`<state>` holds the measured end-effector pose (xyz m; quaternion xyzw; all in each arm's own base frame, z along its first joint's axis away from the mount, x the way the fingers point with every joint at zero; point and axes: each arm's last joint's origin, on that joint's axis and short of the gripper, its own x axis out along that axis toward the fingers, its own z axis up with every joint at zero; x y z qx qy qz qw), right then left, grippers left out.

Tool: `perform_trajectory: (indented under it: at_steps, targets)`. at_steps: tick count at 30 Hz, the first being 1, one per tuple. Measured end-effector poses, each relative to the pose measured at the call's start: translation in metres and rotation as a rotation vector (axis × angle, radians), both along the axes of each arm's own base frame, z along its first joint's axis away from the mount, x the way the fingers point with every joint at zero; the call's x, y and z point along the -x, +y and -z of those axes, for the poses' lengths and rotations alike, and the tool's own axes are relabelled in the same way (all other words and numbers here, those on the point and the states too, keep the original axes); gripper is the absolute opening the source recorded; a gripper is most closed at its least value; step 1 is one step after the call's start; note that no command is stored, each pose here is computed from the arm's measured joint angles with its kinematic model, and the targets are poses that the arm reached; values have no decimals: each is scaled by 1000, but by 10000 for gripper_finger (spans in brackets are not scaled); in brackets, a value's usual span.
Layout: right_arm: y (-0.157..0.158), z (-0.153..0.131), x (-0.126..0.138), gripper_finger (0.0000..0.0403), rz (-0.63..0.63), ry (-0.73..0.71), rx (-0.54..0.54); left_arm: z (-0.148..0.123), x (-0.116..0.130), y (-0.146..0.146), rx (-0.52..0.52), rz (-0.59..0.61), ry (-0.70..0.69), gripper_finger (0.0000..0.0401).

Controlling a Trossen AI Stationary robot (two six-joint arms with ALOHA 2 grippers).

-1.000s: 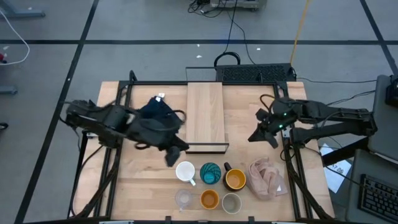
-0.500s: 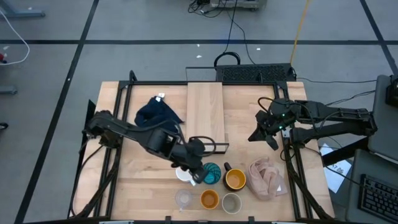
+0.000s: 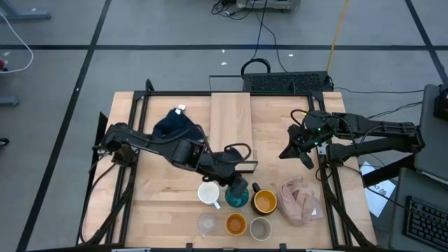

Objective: Stack small to large cups/mugs on shelf
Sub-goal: Put the blue cup on the shelf

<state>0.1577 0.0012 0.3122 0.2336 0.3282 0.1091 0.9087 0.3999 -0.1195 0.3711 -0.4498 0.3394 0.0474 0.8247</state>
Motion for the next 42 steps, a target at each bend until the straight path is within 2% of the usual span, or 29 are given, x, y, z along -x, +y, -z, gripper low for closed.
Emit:
perform_trajectory:
  at_steps: [4,8,10,13,18,20,23,26,32,36,38,42]
  targets:
    - [0,0,0,0,4,3,-6,1,-2,9,-26,30,4,37]
    - [0,0,0,0,5,5,-7,2,-3,18,0,-28,29,37]
    - [0,1,0,0,5,10,-8,2,-3,16,-1,-15,25,37]
    - [0,1,1,0,3,21,-6,4,-3,11,37,42,42,37]
    - [0,1,1,0,-5,17,5,5,-2,5,76,-7,58,37]
    - [0,1,1,0,-9,14,10,6,-1,7,130,6,97,40]
    - [0,1,1,0,-11,13,13,14,2,8,148,0,194,57]
    - [0,1,1,0,-16,9,20,22,6,7,161,-39,287,92]
    - [0,2,2,0,-26,11,33,23,9,7,149,-141,310,151]
    - [0,2,2,0,-29,12,36,31,10,4,155,-166,374,158]
    - [0,2,2,0,-31,12,39,45,8,-2,162,-132,457,159]
    - [0,3,2,0,-39,11,48,63,-2,-11,180,-78,500,159]
